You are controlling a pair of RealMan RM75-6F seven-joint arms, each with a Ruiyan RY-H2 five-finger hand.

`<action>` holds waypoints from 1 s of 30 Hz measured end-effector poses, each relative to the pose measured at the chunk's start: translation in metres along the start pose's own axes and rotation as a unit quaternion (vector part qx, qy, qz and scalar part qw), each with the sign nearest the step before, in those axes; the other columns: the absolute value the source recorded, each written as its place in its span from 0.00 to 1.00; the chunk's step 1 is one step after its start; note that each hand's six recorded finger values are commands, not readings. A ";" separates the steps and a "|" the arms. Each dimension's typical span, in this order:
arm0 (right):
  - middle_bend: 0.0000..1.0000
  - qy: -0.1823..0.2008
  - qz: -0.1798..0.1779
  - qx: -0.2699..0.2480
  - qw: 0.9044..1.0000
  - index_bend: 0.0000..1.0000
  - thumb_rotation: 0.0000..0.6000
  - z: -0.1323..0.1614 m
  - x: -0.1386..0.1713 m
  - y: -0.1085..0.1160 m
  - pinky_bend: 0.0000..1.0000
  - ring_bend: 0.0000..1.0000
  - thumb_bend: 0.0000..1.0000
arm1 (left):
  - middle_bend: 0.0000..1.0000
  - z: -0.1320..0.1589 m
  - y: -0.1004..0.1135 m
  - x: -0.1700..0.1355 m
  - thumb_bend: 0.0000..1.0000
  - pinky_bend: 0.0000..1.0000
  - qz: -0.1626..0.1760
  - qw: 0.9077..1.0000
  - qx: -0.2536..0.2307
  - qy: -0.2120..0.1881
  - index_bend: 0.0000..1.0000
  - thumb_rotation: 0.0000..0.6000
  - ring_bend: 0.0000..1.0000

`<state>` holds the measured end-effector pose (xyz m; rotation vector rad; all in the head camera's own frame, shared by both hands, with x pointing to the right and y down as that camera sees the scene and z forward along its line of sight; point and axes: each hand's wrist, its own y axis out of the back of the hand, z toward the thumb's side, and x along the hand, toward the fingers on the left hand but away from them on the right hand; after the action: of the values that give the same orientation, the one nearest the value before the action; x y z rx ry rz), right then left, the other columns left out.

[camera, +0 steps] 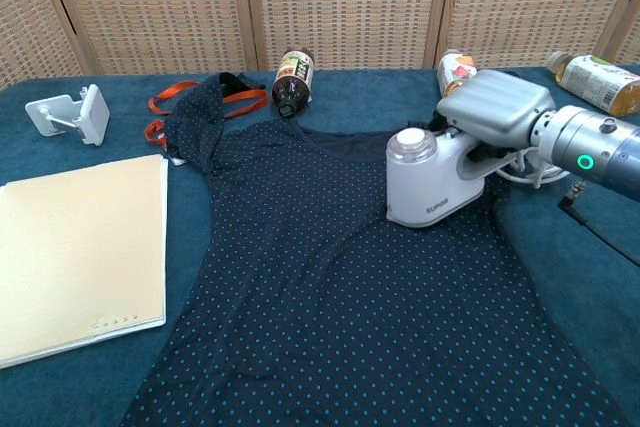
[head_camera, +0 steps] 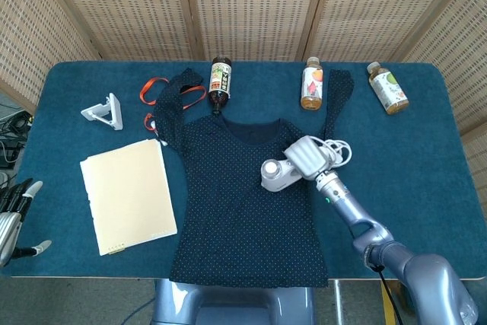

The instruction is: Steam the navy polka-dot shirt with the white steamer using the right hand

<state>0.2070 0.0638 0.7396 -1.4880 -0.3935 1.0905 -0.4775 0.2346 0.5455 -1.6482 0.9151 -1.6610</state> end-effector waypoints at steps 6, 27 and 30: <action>0.57 -0.055 0.000 -0.025 0.998 0.70 1.00 -0.019 -0.005 0.000 0.89 0.64 1.00 | 0.00 0.000 0.000 0.000 0.00 0.00 0.000 1.000 0.000 0.000 0.00 1.00 0.00; 0.57 0.024 0.027 -0.051 0.998 0.70 1.00 0.062 0.000 -0.004 0.89 0.64 1.00 | 0.00 -0.004 0.000 -0.001 0.00 0.00 -0.001 1.000 -0.006 0.002 0.00 1.00 0.00; 0.57 0.053 0.021 -0.061 0.996 0.70 1.00 0.082 0.005 0.003 0.89 0.64 1.00 | 0.00 -0.003 0.000 -0.001 0.00 0.00 0.000 1.000 -0.005 0.001 0.00 1.00 0.00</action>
<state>0.1429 0.1151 0.7452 -1.6623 -0.3606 1.0302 -0.4807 0.2354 0.5445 -1.6542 0.9256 -1.6612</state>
